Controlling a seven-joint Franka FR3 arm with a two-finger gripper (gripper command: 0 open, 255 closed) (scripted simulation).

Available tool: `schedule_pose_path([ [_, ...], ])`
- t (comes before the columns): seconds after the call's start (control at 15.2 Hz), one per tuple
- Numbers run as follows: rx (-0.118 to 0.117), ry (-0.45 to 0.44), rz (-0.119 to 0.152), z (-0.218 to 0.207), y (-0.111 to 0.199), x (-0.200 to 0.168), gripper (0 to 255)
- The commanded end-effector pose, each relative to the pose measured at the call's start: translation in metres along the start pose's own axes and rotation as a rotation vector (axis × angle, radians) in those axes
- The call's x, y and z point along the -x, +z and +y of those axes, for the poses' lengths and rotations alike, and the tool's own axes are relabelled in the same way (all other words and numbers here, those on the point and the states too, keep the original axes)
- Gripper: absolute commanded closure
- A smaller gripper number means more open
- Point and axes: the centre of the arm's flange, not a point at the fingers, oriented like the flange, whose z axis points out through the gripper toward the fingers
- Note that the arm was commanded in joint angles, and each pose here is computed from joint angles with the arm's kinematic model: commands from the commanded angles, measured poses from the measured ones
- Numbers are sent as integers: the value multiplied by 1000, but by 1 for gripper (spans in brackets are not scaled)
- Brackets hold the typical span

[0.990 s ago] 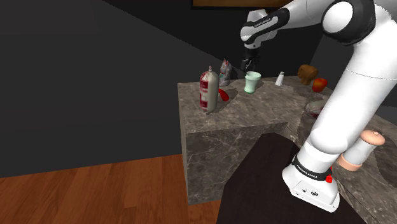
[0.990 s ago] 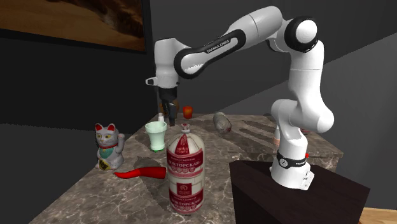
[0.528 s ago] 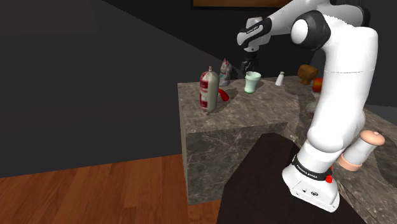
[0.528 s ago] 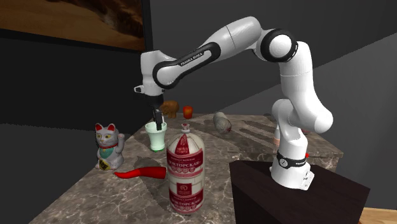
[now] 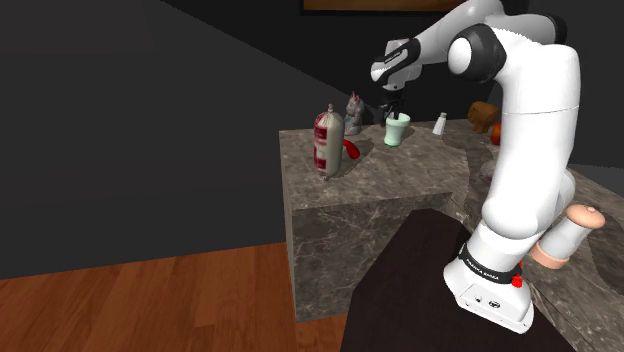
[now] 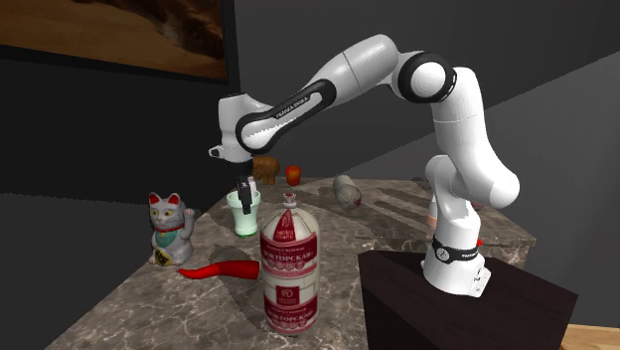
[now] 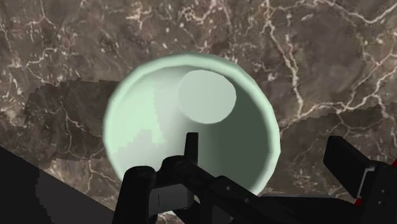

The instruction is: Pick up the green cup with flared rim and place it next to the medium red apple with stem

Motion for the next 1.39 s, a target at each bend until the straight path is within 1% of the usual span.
schedule_pose_path([
  [0.0, 0, 0, 0, 0, 5, -1, 0],
  [0.4, 0, 0, 0, 0, 5, -1, 0],
  [0.46, 0, 0, 0, 0, 5, -1, 255],
  [1.06, 0, 0, 0, 0, 5, -1, 255],
  [1.32, 0, 0, 0, 3, -16, 0, 255],
])
